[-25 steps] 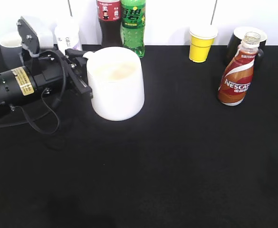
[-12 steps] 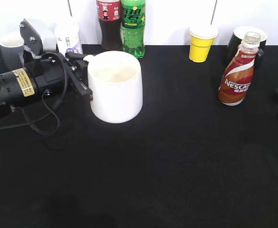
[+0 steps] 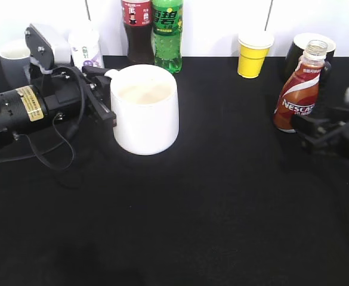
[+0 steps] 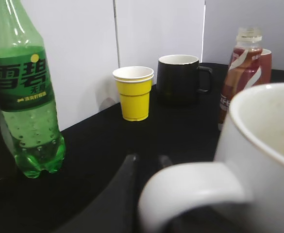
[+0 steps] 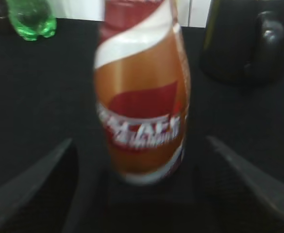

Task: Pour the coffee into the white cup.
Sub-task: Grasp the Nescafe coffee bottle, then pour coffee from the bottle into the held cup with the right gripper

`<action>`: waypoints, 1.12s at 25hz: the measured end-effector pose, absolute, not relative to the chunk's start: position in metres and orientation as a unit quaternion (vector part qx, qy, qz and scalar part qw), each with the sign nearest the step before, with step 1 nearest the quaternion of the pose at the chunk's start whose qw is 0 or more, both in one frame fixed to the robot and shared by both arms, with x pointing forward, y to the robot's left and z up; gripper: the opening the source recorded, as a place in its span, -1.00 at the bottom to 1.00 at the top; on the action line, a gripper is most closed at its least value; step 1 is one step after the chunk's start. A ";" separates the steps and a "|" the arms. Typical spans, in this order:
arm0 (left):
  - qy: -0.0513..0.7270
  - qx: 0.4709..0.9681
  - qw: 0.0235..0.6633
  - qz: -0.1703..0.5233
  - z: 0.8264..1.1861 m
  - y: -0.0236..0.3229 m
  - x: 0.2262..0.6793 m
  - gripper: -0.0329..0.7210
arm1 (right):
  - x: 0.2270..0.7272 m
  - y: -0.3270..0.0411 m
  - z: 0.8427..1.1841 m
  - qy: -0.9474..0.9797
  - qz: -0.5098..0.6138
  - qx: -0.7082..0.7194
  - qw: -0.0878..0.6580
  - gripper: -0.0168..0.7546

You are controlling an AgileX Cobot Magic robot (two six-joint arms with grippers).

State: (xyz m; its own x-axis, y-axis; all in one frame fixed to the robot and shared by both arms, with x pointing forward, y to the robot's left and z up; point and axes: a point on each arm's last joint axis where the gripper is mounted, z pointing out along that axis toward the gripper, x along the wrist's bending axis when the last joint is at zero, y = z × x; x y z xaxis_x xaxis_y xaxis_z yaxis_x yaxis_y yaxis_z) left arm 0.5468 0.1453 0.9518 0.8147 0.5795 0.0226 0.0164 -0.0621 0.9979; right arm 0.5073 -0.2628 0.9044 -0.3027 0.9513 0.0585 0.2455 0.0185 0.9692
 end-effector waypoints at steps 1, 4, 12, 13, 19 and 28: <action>0.214 0.696 0.651 0.217 0.952 0.145 0.547 -0.73 | 0.516 -0.262 0.903 0.623 0.514 0.476 0.348 0.60; 0.214 0.696 0.651 0.217 0.952 0.145 0.547 -0.73 | 0.543 -0.258 0.896 0.631 0.524 0.457 0.344 0.60; 0.214 0.696 0.651 0.217 0.952 0.145 0.547 -0.73 | 0.567 -0.254 0.888 0.633 0.538 0.444 0.337 0.51; 0.214 0.696 0.651 0.217 0.952 0.145 0.547 -0.73 | 0.567 -0.253 0.888 0.633 0.539 0.443 0.336 0.40; 0.214 0.696 0.651 0.217 0.952 0.145 0.547 -0.73 | 0.567 -0.253 0.888 0.632 0.540 0.442 0.336 0.38; 0.177 0.718 0.649 0.177 0.955 0.093 0.527 -0.73 | 0.531 -0.222 0.999 0.706 0.521 0.250 0.409 0.38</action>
State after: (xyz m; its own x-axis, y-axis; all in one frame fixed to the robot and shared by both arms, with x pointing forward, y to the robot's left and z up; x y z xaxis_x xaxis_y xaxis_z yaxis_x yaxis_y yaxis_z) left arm 0.5272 0.0925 0.9555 0.8743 0.4847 0.0242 0.0248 -0.0945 0.9952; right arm 0.5307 -0.2220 0.9994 -0.5402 0.7796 -0.3170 -0.0737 0.3313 0.9406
